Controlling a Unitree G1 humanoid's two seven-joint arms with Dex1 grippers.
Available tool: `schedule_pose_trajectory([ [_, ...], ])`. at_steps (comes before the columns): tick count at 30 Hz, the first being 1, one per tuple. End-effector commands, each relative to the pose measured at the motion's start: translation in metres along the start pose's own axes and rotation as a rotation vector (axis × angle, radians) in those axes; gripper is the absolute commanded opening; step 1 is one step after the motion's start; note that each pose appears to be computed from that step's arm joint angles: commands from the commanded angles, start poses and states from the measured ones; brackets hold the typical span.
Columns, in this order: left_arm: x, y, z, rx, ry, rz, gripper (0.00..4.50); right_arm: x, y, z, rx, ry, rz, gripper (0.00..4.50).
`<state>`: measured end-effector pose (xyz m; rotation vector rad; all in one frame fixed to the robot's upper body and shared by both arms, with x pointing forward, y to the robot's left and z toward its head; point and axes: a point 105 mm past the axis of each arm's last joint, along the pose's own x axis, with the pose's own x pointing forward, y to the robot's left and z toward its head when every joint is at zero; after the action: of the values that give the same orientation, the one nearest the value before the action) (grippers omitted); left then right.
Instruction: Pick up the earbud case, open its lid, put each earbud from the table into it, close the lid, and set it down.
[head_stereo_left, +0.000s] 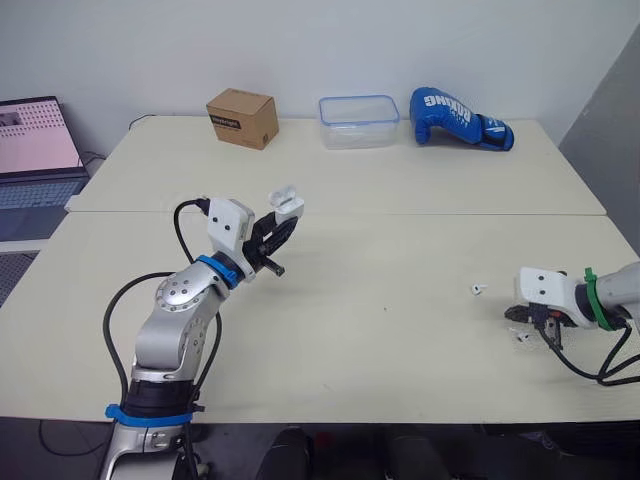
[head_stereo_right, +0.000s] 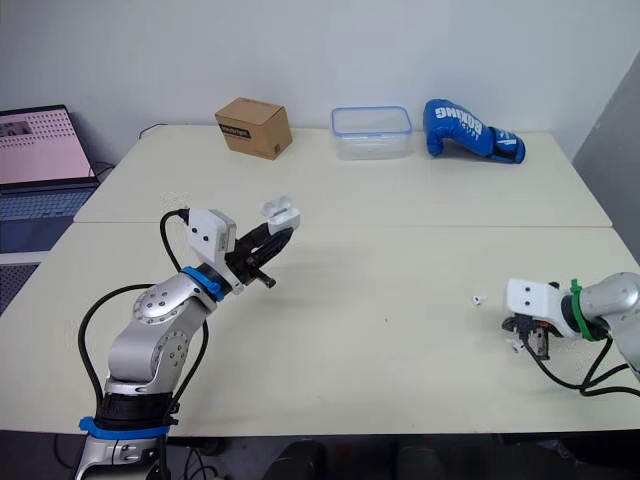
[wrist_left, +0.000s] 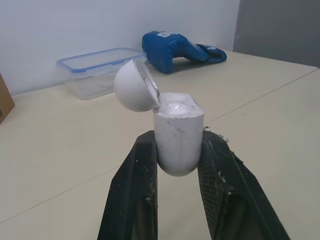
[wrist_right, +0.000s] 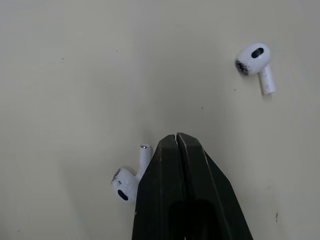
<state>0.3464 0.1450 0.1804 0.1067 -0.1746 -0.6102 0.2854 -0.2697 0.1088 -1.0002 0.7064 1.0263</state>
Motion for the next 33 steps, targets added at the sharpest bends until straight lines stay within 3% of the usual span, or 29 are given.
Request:
schedule_pose_trajectory([
  [1, 0.0, 0.0, 0.016, 0.045, -0.054, 0.001, 0.72, -0.005, 0.003, 0.005, -0.046, 0.002, 0.019, 0.02],
  [14, 0.001, -0.002, 0.015, 0.045, -0.056, -0.006, 0.72, -0.007, 0.017, 0.011, -0.047, -0.013, 0.076, 0.02],
  [22, 0.001, -0.001, 0.015, 0.047, -0.055, -0.002, 0.72, -0.019, -0.017, 0.006, -0.03, -0.01, -0.077, 0.02],
  [26, 0.001, -0.002, 0.015, 0.046, -0.053, -0.005, 0.72, -0.029, -0.029, 0.022, -0.076, -0.084, -0.105, 0.02],
  [33, 0.001, -0.002, 0.015, 0.045, -0.055, -0.004, 0.72, -0.023, 0.0, 0.053, -0.094, -0.203, 0.067, 0.02],
])
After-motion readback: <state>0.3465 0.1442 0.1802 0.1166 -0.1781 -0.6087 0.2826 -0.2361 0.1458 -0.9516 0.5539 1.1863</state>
